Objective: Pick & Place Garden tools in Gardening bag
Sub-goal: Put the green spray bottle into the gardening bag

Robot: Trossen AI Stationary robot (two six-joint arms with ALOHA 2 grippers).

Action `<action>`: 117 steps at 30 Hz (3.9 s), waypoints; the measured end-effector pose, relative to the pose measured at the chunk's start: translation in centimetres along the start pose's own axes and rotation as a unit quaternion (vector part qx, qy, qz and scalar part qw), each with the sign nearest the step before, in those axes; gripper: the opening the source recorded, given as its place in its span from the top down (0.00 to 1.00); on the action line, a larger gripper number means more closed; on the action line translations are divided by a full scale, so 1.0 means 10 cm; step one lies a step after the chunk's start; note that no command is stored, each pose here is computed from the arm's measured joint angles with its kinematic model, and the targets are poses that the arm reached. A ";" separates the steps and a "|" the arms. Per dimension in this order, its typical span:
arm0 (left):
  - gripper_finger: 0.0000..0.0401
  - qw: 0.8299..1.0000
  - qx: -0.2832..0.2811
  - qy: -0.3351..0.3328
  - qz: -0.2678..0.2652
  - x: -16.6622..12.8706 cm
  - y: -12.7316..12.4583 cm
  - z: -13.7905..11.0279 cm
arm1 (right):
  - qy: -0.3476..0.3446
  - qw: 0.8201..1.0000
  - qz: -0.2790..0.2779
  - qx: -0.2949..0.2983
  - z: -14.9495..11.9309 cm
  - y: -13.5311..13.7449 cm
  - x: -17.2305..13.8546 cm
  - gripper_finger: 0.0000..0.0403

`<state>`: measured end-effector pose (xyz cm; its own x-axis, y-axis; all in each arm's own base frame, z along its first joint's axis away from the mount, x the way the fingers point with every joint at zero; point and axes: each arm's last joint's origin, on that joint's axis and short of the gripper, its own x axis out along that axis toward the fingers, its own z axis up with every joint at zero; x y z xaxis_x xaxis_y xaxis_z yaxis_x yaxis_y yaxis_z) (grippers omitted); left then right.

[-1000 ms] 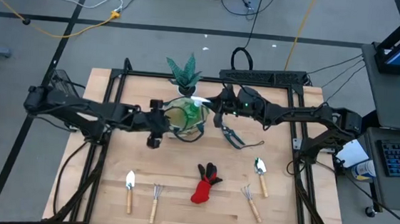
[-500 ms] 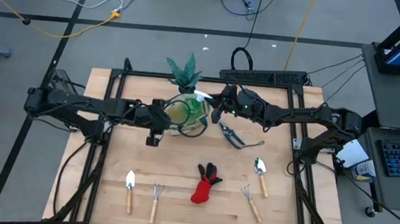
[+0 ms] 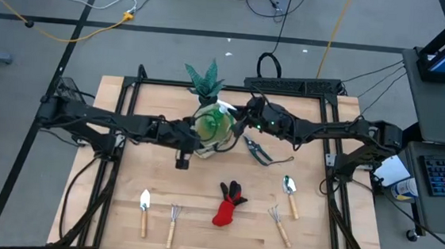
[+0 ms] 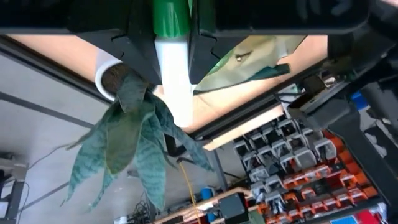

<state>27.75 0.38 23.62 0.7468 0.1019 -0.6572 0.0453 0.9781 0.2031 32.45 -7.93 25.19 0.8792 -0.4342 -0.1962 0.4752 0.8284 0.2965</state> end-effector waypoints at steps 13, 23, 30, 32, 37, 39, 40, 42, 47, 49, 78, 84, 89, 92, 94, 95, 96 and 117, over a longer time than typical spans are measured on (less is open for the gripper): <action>0.97 0.991 -0.019 -0.129 -0.018 0.40 -0.14 0.21 | 0.013 1.000 -0.005 -0.003 -0.03 -0.01 0.00 0.88; 0.94 0.985 -0.008 -0.173 -0.001 0.36 -0.11 0.30 | 0.016 1.000 -0.004 0.009 -0.03 -0.01 0.00 0.88; 0.94 0.984 -0.025 -0.162 0.071 0.27 0.02 0.30 | 0.014 1.000 0.004 0.014 -0.05 0.06 -0.02 0.88; 0.93 0.987 -0.030 -0.137 0.081 0.23 0.06 0.25 | 0.014 1.000 0.004 0.020 -0.06 0.09 -0.03 0.87; 0.93 0.986 -0.035 -0.092 0.138 0.16 0.13 0.18 | -0.011 0.997 -0.069 -0.031 -0.11 0.21 -0.08 0.87; 0.93 0.983 -0.038 -0.088 0.159 0.13 0.14 0.19 | -0.015 0.996 -0.076 -0.044 -0.13 0.25 -0.10 0.87; 0.93 0.982 -0.038 -0.084 0.166 0.11 0.15 0.18 | -0.014 0.996 -0.072 -0.044 -0.13 0.27 -0.11 0.87; 0.93 0.982 -0.037 -0.070 0.172 0.03 0.16 0.16 | -0.014 0.997 -0.065 -0.039 -0.15 0.31 -0.12 0.88; 0.93 0.981 -0.072 -0.058 0.170 -0.11 0.17 0.13 | 0.008 0.997 -0.070 -0.025 -0.20 0.31 -0.13 0.88; 0.93 0.981 -0.089 -0.043 0.167 -0.15 0.16 0.09 | 0.016 0.997 -0.074 -0.025 -0.22 0.30 -0.13 0.88; 0.48 0.998 0.064 -0.008 0.002 0.08 0.05 0.00 | 0.025 0.995 -0.093 -0.022 -0.21 0.20 -0.10 0.88; 0.57 0.997 0.076 -0.005 0.009 0.15 0.09 -0.01 | 0.037 0.998 -0.057 0.011 -0.20 0.18 -0.08 0.88; 0.65 0.997 0.071 -0.020 -0.008 0.14 0.10 0.00 | 0.029 0.996 -0.069 0.049 -0.15 0.09 -0.05 0.88; 0.74 0.996 0.072 -0.027 -0.034 0.14 0.07 0.01 | 0.025 0.994 -0.081 0.070 -0.13 0.02 -0.03 0.88; 0.82 0.996 0.073 -0.029 -0.040 0.13 0.06 0.01 | 0.023 0.993 -0.085 0.078 -0.12 -0.01 -0.03 0.88; 0.86 0.996 0.074 -0.030 -0.041 0.13 0.06 0.02 | 0.022 0.993 -0.086 0.082 -0.12 -0.02 -0.03 0.88; 0.91 0.996 0.074 -0.033 -0.041 0.13 0.06 0.02 | 0.021 0.993 -0.087 0.083 -0.11 -0.02 -0.02 0.88; 0.98 0.988 0.026 -0.149 -0.022 0.64 -0.04 0.16 | 0.009 0.997 -0.059 0.058 -0.11 0.10 -0.05 0.88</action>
<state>33.62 0.32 20.49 0.9051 -0.0069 -0.4251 0.1110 0.9690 0.2205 32.50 -6.47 24.55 0.8168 -0.5190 -0.2517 0.5767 0.7251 0.3764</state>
